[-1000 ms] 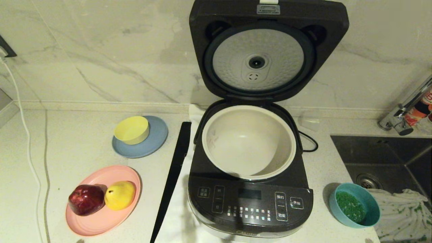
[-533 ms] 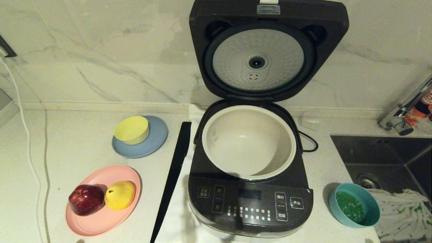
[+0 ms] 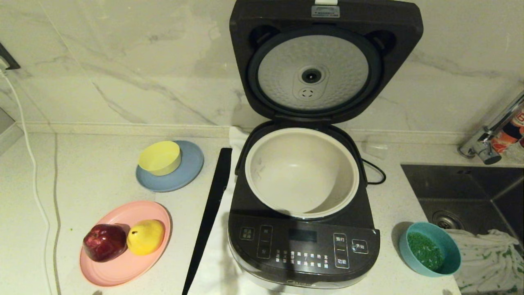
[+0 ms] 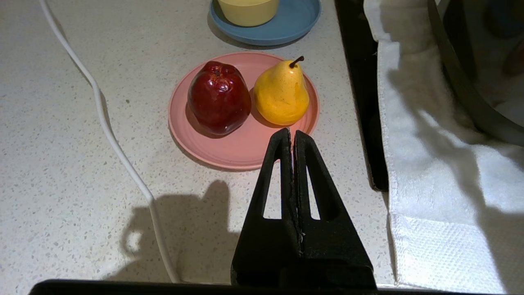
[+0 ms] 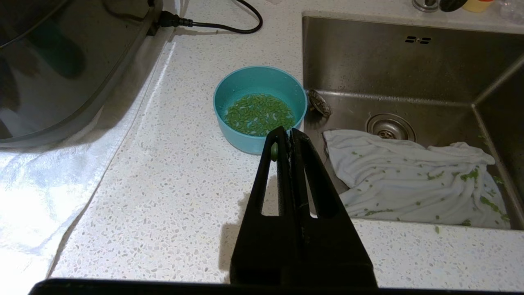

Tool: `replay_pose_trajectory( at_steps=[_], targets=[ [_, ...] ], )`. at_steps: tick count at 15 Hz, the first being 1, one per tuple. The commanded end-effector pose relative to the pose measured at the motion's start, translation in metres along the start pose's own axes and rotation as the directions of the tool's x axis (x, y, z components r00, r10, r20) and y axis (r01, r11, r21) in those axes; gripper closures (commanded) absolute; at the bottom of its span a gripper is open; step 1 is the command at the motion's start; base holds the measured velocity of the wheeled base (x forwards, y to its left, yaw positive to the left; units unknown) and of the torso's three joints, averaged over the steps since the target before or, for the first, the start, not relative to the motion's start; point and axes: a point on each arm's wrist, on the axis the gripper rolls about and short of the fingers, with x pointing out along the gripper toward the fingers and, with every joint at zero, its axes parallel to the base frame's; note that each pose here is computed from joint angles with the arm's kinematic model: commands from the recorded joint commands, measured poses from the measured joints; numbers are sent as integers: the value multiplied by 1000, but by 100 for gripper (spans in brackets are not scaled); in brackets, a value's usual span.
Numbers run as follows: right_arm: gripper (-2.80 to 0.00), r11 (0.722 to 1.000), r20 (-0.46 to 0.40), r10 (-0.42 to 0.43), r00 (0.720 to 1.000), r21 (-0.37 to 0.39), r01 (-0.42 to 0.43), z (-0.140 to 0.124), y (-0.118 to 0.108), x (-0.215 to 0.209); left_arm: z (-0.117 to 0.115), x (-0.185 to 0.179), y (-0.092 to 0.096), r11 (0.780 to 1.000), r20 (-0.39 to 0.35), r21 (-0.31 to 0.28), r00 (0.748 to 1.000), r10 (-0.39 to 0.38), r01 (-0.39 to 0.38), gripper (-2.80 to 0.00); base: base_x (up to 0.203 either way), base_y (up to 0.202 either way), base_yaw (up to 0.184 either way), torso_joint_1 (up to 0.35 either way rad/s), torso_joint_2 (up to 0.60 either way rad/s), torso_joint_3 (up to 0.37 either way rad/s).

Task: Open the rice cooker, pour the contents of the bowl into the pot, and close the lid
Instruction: Turn on the tap

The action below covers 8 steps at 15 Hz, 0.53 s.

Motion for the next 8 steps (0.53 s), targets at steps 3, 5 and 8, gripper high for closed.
replay_pose_trajectory(
  at_steps=[3, 5, 8],
  targets=[
    [0, 1000, 2, -9, 1000, 3, 9, 8, 0, -4, 0, 0, 0, 1000, 0, -1, 1000, 0, 0, 0, 0, 0, 0, 0, 0, 0],
    [0, 1000, 68, -28, 997, 4, 27, 43, -1, -17, 0, 0, 0, 1000, 0, 1, 1000, 1, -1, 0, 0, 0, 0, 0, 0, 0],
    [0, 998, -54, -56, 997, -5, 56, 73, -1, -14, 0, 0, 0, 1000, 1, -1, 1000, -1, 1, 0, 0, 0, 0, 0, 0, 0]
  ],
)
